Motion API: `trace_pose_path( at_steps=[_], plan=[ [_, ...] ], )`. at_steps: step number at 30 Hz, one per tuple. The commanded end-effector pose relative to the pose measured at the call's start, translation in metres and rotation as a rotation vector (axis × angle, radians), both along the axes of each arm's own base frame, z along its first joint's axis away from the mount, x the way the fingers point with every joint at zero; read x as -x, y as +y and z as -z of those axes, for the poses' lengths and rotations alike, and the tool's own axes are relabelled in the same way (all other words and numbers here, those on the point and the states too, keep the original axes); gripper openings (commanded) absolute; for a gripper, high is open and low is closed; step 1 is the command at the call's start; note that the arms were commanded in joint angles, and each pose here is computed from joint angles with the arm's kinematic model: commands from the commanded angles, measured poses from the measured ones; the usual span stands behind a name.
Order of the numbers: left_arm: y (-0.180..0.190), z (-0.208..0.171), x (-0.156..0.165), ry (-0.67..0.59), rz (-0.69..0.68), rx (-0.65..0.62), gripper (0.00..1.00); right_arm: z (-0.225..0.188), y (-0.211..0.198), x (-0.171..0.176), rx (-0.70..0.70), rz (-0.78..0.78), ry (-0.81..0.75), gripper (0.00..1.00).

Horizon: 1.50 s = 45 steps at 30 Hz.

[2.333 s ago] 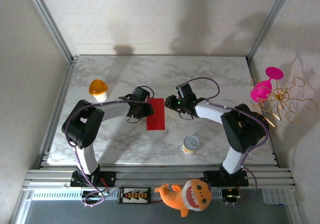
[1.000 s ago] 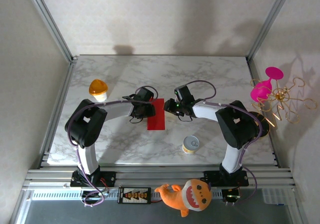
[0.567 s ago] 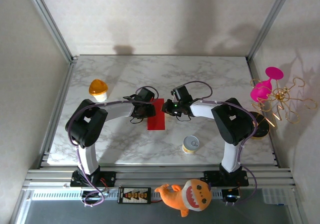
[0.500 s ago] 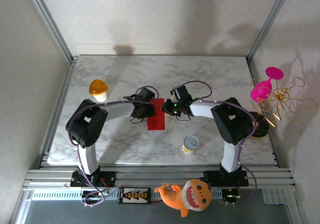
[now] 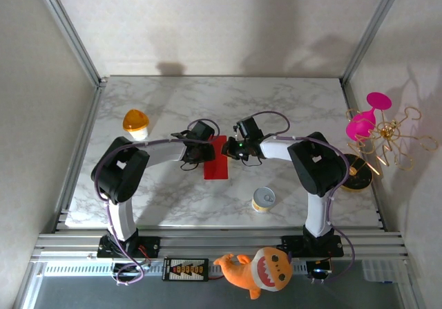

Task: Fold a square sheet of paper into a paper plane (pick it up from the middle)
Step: Hold the square sheet of paper at the center of the table.

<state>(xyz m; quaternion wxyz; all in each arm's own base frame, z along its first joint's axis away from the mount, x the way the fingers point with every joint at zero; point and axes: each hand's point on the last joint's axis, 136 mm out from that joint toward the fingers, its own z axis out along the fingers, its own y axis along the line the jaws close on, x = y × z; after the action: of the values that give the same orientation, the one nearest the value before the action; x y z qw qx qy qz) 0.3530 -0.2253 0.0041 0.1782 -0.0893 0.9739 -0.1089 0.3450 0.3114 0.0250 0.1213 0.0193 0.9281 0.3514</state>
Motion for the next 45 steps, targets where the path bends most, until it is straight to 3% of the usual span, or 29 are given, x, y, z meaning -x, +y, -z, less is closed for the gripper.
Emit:
trace_pose_path(
  at_steps=[1,24,33,39,45],
  plan=[
    [0.036,0.097,0.068,0.295,0.008,-0.151,0.52,0.006,-0.002,0.001,0.021,-0.012,0.02,0.11],
    [0.034,0.094,0.063,0.284,0.025,-0.159,0.52,0.026,-0.013,0.007,0.098,0.001,0.069,0.11],
    [0.009,0.0,0.008,0.059,-0.031,-0.044,0.53,0.064,-0.041,0.028,0.242,0.013,0.152,0.08],
    [0.024,-0.065,-0.019,-0.095,-0.132,-0.043,0.53,0.073,-0.049,0.033,0.281,0.016,0.17,0.08],
    [-0.036,-0.091,-0.013,-0.081,-0.014,0.279,0.42,0.078,-0.052,0.034,0.303,0.034,0.188,0.08]
  ],
)
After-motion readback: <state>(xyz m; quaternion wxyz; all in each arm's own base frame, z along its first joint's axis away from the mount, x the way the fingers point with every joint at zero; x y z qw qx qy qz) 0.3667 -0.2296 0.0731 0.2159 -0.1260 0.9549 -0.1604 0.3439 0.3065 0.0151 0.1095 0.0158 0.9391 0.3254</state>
